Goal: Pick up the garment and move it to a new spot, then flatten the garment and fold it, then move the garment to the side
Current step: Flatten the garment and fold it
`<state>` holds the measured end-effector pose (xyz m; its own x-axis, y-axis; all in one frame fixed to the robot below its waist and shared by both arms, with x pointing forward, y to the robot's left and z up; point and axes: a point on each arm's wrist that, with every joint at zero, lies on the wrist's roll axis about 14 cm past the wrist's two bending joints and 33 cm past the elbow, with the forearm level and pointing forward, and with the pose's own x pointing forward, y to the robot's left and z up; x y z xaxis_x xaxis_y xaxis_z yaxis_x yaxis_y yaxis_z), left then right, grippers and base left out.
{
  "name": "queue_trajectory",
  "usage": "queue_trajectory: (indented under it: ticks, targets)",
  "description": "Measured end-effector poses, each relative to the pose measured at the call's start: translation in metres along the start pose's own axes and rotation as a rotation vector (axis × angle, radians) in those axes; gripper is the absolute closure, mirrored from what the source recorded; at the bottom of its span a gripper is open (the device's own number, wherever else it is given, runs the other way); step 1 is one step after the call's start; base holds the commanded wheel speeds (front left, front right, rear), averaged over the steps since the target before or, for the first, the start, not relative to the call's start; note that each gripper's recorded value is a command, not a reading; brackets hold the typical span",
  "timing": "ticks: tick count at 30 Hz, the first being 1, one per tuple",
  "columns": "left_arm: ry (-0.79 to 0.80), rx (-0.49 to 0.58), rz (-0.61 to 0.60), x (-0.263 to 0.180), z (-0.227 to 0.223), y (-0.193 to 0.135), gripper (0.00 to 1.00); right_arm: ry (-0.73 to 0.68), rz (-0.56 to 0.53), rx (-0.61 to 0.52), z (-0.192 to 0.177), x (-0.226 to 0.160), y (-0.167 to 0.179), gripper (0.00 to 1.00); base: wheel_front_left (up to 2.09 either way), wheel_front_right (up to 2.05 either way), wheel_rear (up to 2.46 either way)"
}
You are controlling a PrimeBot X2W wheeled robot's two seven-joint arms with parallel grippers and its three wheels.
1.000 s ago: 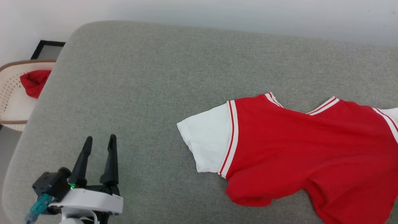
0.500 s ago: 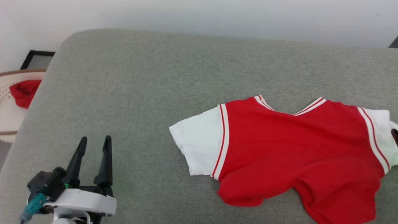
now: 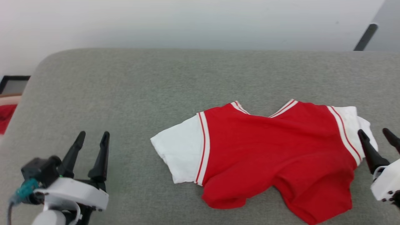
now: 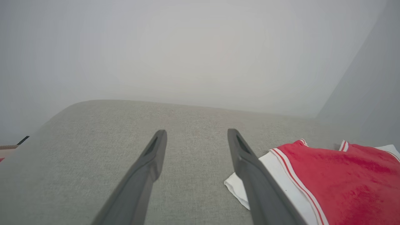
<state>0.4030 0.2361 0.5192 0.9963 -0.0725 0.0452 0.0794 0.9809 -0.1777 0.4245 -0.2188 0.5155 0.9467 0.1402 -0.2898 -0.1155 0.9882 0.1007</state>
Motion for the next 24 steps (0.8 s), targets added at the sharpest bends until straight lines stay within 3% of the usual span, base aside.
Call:
queue_trajectory:
  ticks: [8, 17, 24]
  targets:
    - [0.16, -0.041, -0.101, 0.033, -0.001, -0.022, 0.0, -0.125, 0.009, 0.035, 0.004, -0.018, 0.013, 0.0, 0.0, 0.0, 0.0]
    - [0.528, -0.076, -0.21, 0.069, -0.03, -0.053, 0.0, -0.162, -0.005, 0.041, 0.004, -0.02, 0.01, 0.0, 0.0, 0.0, 0.0]
    - [0.862, -0.072, -0.198, 0.065, -0.08, -0.057, 0.0, -0.148, -0.029, 0.056, -0.005, -0.016, 0.002, 0.0, 0.0, 0.0, 0.0]
